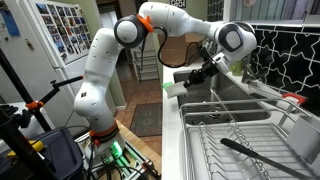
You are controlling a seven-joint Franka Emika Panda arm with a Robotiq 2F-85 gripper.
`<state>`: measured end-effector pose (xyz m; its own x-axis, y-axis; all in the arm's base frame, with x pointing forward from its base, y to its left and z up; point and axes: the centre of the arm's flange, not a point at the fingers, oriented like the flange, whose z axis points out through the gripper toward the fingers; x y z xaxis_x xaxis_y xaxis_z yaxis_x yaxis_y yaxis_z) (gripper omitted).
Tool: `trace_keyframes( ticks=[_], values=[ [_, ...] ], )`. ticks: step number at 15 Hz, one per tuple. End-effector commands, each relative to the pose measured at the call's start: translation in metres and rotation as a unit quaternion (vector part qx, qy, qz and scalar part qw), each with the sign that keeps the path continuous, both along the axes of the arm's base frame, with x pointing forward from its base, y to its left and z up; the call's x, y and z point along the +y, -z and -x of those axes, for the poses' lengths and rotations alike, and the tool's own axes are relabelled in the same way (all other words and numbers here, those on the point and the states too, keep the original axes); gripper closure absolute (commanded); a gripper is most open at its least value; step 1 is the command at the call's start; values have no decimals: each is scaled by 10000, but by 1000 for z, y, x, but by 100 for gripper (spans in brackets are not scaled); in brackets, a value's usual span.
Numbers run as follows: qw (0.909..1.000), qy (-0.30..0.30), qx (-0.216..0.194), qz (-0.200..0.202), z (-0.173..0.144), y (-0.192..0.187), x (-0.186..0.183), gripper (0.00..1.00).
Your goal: Put the white sponge on the edge of the sink then put the green sponge in the sponge holder
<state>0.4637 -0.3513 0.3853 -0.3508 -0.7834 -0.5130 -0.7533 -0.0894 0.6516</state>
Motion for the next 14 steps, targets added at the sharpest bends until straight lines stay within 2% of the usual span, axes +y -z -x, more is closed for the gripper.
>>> trace_keyframes(
  ticks=[1,5,8,14],
  values=[
    [9987,-182,441,201,4,32,25,95],
    [9963,-323,733,316,0,54,46,95],
    [9952,-329,761,511,-4,65,54,95],
    [9920,-447,1058,517,-6,80,63,94]
  ],
)
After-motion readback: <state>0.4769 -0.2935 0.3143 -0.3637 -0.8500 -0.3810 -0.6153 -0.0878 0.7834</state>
